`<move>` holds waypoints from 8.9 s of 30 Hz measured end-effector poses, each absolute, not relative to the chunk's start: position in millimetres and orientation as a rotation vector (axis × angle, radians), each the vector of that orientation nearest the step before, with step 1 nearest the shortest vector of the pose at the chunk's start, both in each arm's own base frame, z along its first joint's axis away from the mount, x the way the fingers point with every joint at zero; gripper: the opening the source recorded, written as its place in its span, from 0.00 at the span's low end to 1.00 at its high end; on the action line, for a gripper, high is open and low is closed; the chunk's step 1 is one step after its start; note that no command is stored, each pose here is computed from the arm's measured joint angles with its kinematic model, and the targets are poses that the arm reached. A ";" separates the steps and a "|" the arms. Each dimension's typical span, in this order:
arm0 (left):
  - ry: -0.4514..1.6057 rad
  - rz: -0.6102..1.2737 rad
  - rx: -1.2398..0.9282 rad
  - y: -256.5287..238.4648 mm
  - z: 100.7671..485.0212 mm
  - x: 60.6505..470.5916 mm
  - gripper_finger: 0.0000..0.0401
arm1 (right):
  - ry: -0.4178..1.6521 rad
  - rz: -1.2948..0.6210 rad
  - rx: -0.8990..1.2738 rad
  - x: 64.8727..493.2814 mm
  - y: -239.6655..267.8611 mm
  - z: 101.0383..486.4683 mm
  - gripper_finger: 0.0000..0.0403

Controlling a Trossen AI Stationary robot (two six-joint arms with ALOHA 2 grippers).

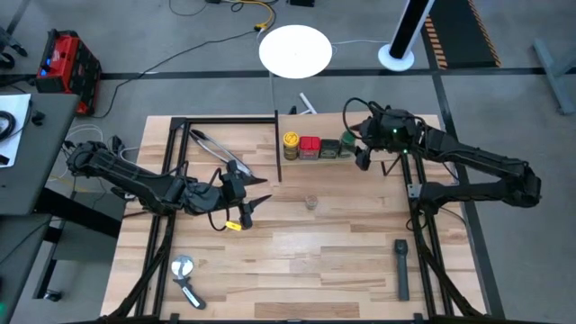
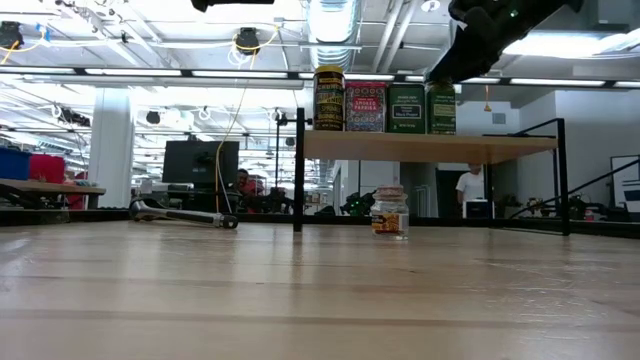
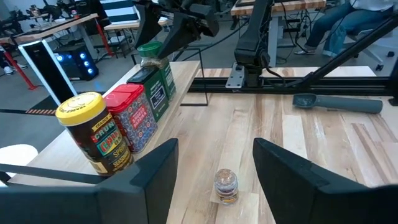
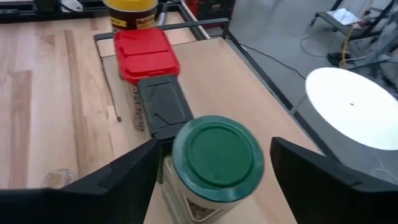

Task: Shelf spices
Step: Remove the green seasoning bottle from the shelf, then remove the black seasoning can from the shelf

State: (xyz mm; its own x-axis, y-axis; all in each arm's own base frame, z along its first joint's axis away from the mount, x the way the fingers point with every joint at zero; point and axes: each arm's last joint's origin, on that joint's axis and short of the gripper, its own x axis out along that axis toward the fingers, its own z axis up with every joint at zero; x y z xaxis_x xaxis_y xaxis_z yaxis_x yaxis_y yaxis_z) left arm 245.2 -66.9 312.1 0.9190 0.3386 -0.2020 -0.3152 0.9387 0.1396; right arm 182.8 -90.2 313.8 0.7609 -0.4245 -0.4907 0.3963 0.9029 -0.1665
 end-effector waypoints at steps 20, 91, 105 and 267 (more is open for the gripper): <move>0.227 0.323 0.104 -67.3 312.0 245.3 0.50 | 0.553 -0.462 -0.020 180.8 -92.9 312.7 0.65; 0.222 0.326 0.092 -67.2 312.3 245.4 0.50 | 0.573 -0.503 0.166 173.7 16.4 290.8 0.51; 0.207 0.329 0.053 -67.3 313.3 245.7 0.50 | 0.530 -0.550 0.156 185.2 30.9 240.4 0.51; 0.135 0.148 0.199 -83.3 311.9 261.8 0.50 | 0.515 -0.225 0.004 176.8 -76.0 307.2 0.33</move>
